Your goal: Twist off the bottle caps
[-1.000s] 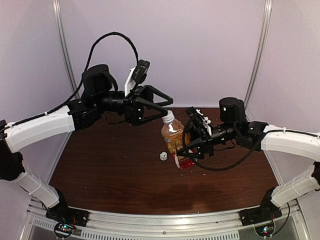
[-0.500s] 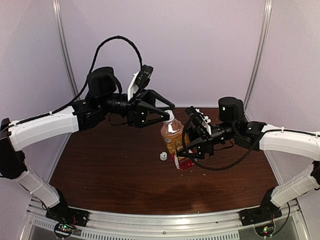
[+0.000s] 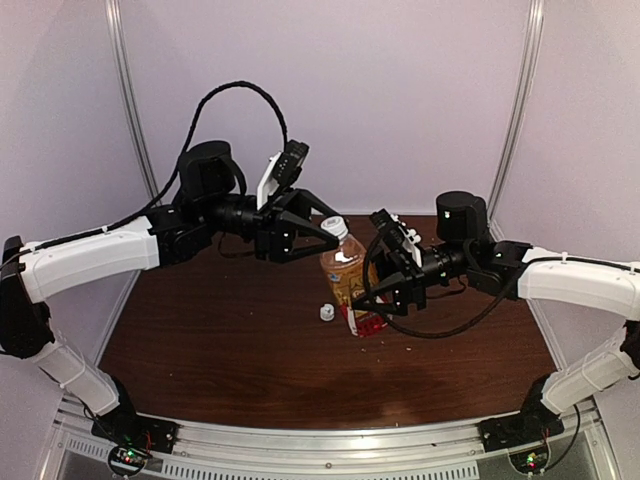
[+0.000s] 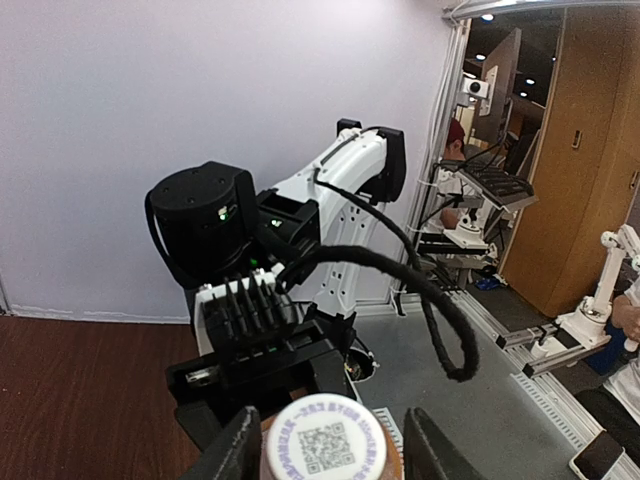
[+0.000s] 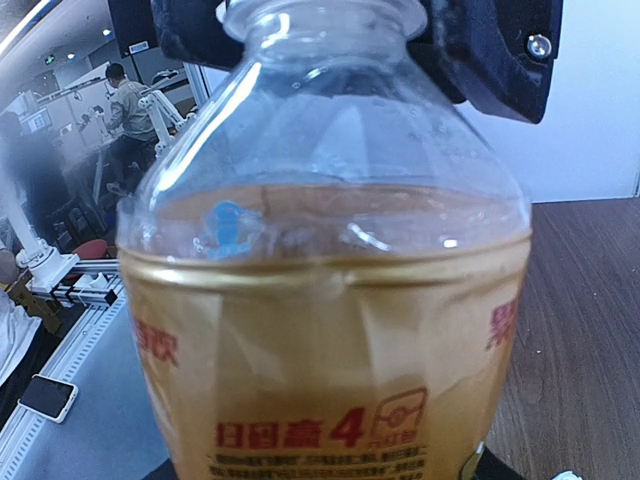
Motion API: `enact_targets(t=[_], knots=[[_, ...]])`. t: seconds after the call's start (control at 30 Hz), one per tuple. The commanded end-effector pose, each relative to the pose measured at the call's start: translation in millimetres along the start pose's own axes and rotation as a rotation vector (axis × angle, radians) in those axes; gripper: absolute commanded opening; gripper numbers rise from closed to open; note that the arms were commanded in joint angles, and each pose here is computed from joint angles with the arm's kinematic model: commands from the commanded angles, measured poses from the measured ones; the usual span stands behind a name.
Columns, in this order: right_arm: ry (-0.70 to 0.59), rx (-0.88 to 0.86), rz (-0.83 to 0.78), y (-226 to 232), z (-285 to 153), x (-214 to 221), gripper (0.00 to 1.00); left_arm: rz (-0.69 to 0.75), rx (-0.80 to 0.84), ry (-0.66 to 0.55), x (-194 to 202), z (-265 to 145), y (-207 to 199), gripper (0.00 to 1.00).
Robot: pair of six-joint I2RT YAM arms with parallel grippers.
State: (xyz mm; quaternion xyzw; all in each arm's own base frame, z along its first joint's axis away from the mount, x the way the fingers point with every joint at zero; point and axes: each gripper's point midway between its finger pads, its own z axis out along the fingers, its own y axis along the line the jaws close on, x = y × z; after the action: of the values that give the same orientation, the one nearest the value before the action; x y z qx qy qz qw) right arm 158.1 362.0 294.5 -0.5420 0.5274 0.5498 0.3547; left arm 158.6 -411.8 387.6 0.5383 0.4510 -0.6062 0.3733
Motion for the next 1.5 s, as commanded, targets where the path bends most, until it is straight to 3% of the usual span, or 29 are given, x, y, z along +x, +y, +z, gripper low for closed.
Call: enact_targets(t=[0.0, 0.2, 0.67, 0.83, 0.93, 1.03, 1.17, 1.37, 1.47], knots=[[-0.02, 0.002, -0.034, -2, 0, -11, 0.36, 0.055, 0.004, -0.031, -9, -1, -2, 0.55], [-0.017, 0.001, -0.031, -1, -1, -9, 0.37, 0.069, -0.022, -0.048, -17, -3, -1, 0.58], [-0.009, 0.008, -0.029, -1, -1, -6, 0.36, 0.065, -0.016, -0.071, -23, -4, -1, 0.46], [-0.009, 0.016, -0.03, -3, -1, -6, 0.36, 0.059, -0.013, -0.069, -23, -5, -1, 0.37], [-0.003, 0.051, -0.023, -8, -2, -4, 0.36, 0.048, -0.027, -0.072, -24, -5, 0, 0.25], [0.004, 0.134, -0.017, -21, -4, -4, 0.36, 0.01, -0.112, -0.074, -28, -8, 10, 0.1], [0.005, 0.269, -0.024, -40, -11, -6, 0.35, -0.052, -0.298, -0.088, -33, -16, 31, 0.0], [0.0, 0.513, -0.036, -74, -30, -10, 0.35, -0.208, -0.712, -0.056, -24, -23, 66, 0.0], [-0.003, 0.553, -0.037, -79, -34, -11, 0.36, -0.252, -0.801, -0.063, -24, -24, 72, 0.1]])
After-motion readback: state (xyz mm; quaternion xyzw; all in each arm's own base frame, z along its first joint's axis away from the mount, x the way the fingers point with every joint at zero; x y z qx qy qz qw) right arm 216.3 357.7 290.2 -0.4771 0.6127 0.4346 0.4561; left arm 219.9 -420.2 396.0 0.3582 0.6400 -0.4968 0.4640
